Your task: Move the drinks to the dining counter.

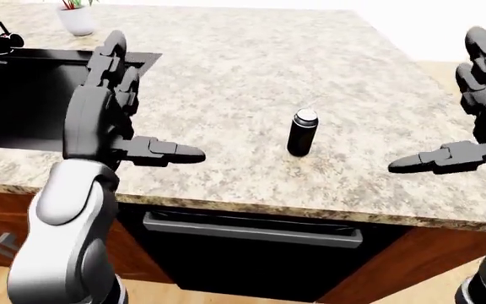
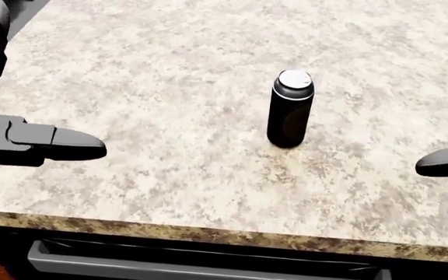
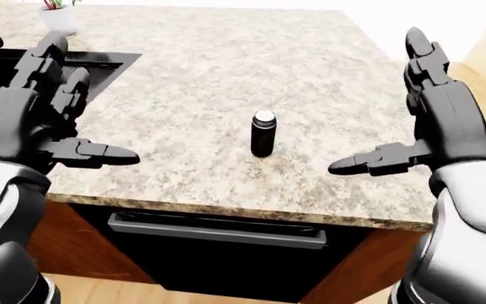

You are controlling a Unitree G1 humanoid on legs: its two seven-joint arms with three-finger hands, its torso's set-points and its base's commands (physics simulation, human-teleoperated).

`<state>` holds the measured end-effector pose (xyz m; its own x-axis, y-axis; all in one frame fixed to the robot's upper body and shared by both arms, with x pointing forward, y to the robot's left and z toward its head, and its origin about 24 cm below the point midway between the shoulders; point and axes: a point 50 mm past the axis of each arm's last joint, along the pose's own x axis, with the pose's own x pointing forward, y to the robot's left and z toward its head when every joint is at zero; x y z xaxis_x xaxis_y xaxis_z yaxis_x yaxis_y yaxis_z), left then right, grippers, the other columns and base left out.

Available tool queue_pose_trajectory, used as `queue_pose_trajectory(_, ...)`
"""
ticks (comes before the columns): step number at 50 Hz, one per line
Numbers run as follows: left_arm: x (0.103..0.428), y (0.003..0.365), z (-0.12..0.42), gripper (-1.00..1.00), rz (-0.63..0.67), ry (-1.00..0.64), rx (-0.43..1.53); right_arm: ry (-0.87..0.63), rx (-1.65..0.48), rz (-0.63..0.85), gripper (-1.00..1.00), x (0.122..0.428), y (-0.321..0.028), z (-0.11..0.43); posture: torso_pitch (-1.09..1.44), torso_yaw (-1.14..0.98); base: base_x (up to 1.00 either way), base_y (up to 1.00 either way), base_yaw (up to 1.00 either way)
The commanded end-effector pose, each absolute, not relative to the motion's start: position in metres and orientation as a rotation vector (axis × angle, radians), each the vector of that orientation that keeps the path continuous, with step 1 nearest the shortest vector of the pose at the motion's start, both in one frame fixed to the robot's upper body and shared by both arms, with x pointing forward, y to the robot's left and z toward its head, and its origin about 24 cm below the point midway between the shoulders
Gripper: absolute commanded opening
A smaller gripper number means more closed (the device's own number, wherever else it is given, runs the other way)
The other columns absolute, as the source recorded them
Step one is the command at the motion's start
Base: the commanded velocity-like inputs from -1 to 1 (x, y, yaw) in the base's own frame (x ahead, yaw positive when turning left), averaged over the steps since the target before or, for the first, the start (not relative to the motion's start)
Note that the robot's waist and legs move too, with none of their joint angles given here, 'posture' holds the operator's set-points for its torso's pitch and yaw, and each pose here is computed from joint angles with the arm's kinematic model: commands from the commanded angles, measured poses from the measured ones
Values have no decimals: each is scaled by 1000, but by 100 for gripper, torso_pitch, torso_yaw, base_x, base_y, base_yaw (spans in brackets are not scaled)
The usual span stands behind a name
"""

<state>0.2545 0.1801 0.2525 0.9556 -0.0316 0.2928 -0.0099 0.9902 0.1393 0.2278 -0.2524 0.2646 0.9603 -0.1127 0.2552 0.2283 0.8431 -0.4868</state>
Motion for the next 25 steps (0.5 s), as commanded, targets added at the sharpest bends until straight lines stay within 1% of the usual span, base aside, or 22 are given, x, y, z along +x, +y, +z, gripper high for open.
queue_pose_trajectory(1,247,179,261,100,-17,-369,147,-325,-546,-207,100,215,-251,279,0,0,0,0,0)
queue_pose_trajectory(6,243,194,256,100,36,-365,119,-478,-474,-299,100,193,-267,288,0,0,0,0,0)
queue_pose_trajectory(9,237,204,251,100,65,-366,116,-529,-402,-381,100,182,-287,285,0,0,0,0,0)
queue_pose_trajectory(11,232,208,251,100,75,-364,125,-549,-406,-399,100,181,-292,280,0,0,0,0,0)
queue_pose_trajectory(14,219,213,254,100,99,-379,129,-634,-331,-442,100,161,-306,283,0,0,0,0,0)
queue_pose_trajectory(17,208,223,254,100,137,-386,118,-652,-317,-466,100,147,-313,283,0,0,0,0,0)
queue_pose_trajectory(19,199,239,251,100,191,-383,105,-663,-307,-467,100,141,-316,279,0,0,0,0,0)
queue_pose_trajectory(25,181,265,252,100,269,-402,80,-747,-196,-506,100,122,-322,275,0,0,0,0,0)
